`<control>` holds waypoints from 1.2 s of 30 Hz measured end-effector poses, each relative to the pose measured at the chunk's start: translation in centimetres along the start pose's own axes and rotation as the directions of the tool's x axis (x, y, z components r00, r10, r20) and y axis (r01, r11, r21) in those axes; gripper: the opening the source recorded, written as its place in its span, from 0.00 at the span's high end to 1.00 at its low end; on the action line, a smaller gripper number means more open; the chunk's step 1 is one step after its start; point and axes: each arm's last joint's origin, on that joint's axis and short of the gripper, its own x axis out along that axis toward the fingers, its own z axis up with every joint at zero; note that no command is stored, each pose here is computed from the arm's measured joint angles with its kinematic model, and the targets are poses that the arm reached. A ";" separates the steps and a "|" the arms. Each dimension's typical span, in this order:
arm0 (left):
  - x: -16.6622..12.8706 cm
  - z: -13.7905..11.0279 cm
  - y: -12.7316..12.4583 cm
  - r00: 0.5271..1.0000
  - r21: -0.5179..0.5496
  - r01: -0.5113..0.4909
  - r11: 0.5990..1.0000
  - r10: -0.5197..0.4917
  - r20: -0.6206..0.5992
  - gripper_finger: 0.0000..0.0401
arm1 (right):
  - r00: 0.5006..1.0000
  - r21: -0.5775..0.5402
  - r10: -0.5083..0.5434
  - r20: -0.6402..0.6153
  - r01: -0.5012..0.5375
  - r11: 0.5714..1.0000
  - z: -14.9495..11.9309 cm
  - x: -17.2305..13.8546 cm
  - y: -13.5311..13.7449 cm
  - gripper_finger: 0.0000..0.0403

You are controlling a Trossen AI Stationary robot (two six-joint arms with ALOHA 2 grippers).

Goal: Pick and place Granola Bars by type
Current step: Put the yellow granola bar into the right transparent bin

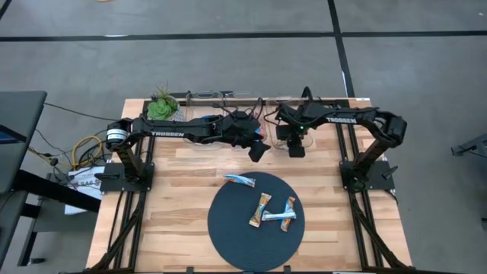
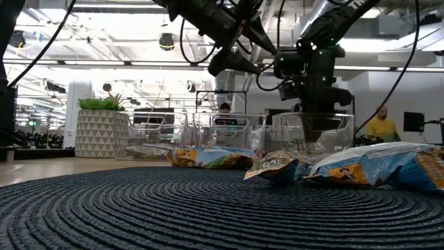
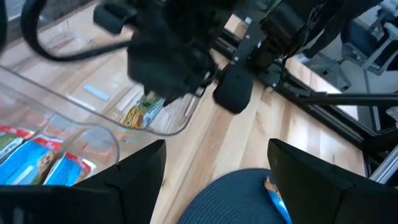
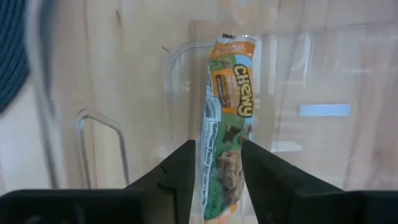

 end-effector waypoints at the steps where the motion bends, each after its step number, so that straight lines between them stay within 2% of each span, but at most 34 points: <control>1: 0.0 -0.1 0.0 1.000 0.000 -0.004 1.000 0.004 -0.007 0.32 | 1.000 0.000 -0.004 0.006 0.004 1.000 0.0 -0.2 0.0 0.69; 5: 0.0 -0.3 0.2 0.999 0.012 -0.018 1.000 0.018 -0.035 0.32 | 0.999 0.005 -0.019 0.029 0.019 1.000 0.2 -2.0 0.1 0.68; 11: 0.0 -0.6 0.1 0.998 0.038 -0.021 0.999 0.023 -0.056 0.32 | 0.987 0.107 -0.080 0.141 0.066 0.992 0.7 -6.2 0.5 0.68; 14: 0.0 -0.7 -0.1 0.998 0.060 -0.012 0.998 0.016 -0.061 0.32 | 0.971 0.146 -0.097 0.219 0.066 0.987 0.7 -8.5 1.4 0.68; 19: 0.0 -1.0 -0.6 0.998 0.096 0.001 0.995 0.006 -0.069 0.32 | 0.928 0.149 -0.058 0.368 0.002 0.989 0.3 -12.0 4.2 0.69; 23: 0.0 -1.4 -1.0 0.996 0.129 0.009 0.992 0.002 -0.089 0.32 | 0.903 0.100 -0.008 0.429 -0.038 0.994 -0.1 -13.8 6.9 0.68; 27: 0.0 -1.9 -1.6 0.994 0.176 0.024 0.984 -0.006 -0.106 0.32 | 0.886 0.000 0.059 0.461 -0.066 0.998 -0.2 -14.7 9.9 0.68; 30: 0.0 -2.2 -2.3 0.993 0.217 0.044 0.975 -0.019 -0.114 0.32 | 0.879 -0.082 0.124 0.461 -0.096 0.992 0.0 -14.9 11.9 0.68; 36: -0.2 -3.4 -3.7 0.987 0.283 0.078 0.956 -0.034 -0.156 0.32 | 0.887 -0.110 0.214 0.410 -0.185 0.977 0.2 -14.5 15.1 0.69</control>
